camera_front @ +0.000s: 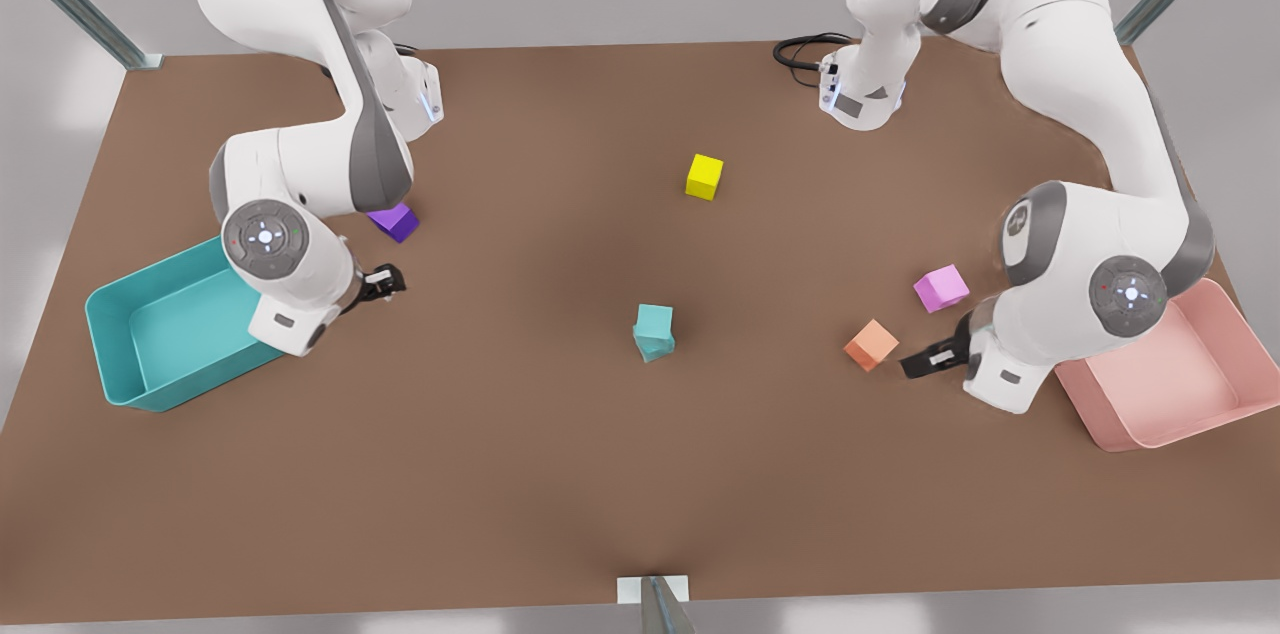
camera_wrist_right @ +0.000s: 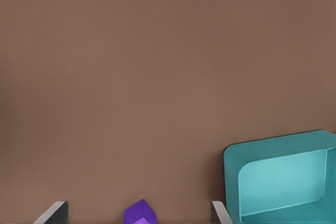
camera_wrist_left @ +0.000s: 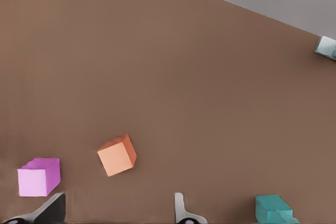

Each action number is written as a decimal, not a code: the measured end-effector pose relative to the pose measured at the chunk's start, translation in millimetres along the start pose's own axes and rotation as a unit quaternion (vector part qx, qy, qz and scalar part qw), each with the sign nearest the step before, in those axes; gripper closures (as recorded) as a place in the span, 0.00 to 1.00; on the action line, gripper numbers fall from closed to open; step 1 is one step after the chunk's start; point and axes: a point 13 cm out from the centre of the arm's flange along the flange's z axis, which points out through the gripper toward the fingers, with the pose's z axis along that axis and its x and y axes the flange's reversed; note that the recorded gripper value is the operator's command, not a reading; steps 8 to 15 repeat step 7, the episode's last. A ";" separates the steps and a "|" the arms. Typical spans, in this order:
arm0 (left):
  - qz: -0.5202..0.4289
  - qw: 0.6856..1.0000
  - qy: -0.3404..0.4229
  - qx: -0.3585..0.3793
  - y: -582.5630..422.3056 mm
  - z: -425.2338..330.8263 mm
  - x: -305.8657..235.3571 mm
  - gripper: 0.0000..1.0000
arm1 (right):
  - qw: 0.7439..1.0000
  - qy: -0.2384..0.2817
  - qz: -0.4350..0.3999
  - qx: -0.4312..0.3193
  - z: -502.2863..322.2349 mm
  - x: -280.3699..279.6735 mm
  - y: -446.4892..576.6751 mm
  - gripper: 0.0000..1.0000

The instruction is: Stack the two blue cubes on top of each other

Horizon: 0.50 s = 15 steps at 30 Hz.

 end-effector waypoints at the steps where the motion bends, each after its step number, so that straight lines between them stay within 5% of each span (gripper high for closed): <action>1: 0.000 0.999 0.007 -0.039 41.7 -0.8 39.6 0.00 | 1.000 -0.002 0.004 0.004 -2.4 1.2 -3.5 0.00; 7: 0.069 0.997 0.012 -0.034 67.9 -65.9 102.0 0.00 | 0.999 0.000 0.027 0.016 -2.3 5.6 -23.9 0.00; 15: 0.069 0.997 0.012 -0.034 67.9 -65.9 102.0 0.00 | 0.999 0.000 0.027 0.016 -2.3 5.6 -23.9 0.00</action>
